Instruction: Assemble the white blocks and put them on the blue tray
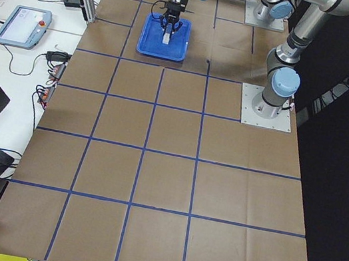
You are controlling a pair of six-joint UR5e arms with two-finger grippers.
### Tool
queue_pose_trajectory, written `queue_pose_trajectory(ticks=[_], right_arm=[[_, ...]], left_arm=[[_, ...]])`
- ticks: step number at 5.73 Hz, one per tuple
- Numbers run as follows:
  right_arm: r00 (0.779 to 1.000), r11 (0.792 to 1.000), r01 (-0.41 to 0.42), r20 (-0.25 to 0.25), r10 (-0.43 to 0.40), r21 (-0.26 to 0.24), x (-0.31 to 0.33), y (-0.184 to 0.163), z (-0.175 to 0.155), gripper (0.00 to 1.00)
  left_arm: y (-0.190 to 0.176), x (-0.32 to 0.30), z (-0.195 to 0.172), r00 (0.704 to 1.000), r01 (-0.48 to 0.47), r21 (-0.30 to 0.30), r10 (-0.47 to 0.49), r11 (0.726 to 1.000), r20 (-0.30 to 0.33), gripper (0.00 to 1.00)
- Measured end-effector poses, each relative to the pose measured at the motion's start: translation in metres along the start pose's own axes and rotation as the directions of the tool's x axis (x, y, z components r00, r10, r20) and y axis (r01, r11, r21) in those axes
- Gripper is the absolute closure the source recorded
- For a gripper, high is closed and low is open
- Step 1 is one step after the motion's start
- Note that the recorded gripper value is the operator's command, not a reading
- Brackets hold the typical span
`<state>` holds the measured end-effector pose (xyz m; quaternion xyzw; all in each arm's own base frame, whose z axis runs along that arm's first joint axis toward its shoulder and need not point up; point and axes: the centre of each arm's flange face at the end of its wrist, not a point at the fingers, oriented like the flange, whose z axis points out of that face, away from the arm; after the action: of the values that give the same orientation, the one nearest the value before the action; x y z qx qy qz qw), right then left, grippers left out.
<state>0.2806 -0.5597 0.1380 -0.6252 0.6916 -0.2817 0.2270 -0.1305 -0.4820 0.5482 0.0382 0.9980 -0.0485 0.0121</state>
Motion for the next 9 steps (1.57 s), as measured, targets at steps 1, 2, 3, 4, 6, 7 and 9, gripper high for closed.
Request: queue_pose_trajectory(ticks=[1, 2, 3, 4, 6, 7, 9], right_arm=[[1.0, 1.0, 0.0, 0.001, 0.0, 0.002, 0.0, 0.0, 0.0, 0.55], [1.0, 1.0, 0.0, 0.002, 0.0, 0.004, 0.0, 0.0, 0.0, 0.48], [1.0, 1.0, 0.0, 0.001, 0.0, 0.005, 0.0, 0.0, 0.0, 0.45], [1.0, 1.0, 0.001, 0.001, -0.001, 0.006, 0.0, -0.001, 0.0, 0.43], [1.0, 1.0, -0.001, 0.002, 0.001, 0.007, 0.0, -0.001, 0.0, 0.0], [0.999, 0.999, -0.038, -0.004, 0.038, 0.003, 0.001, -0.003, -0.003, 0.0], [0.967, 0.965, -0.245, -0.088, 0.237, -0.094, 0.007, -0.013, -0.033, 0.0]], left_arm=[[0.0, 0.0, 0.0, 1.0, 0.0, 0.0, 0.0, 1.0, 0.0, 0.01], [0.0, 0.0, 0.0, 1.0, -0.001, 0.001, 0.001, 1.0, -0.001, 0.01], [0.0, 0.0, 0.0, 1.0, -0.001, 0.001, 0.001, 1.0, 0.0, 0.01], [0.0, 0.0, 0.0, 1.0, 0.0, 0.0, 0.0, 1.0, -0.001, 0.01], [0.0, 0.0, 0.002, 1.0, 0.0, -0.002, 0.0, 1.0, -0.004, 0.01], [-0.001, 0.0, 0.002, 1.0, 0.001, -0.002, -0.001, 1.0, -0.004, 0.01], [-0.001, 0.0, 0.001, 1.0, 0.0, -0.002, 0.0, 1.0, -0.005, 0.01]])
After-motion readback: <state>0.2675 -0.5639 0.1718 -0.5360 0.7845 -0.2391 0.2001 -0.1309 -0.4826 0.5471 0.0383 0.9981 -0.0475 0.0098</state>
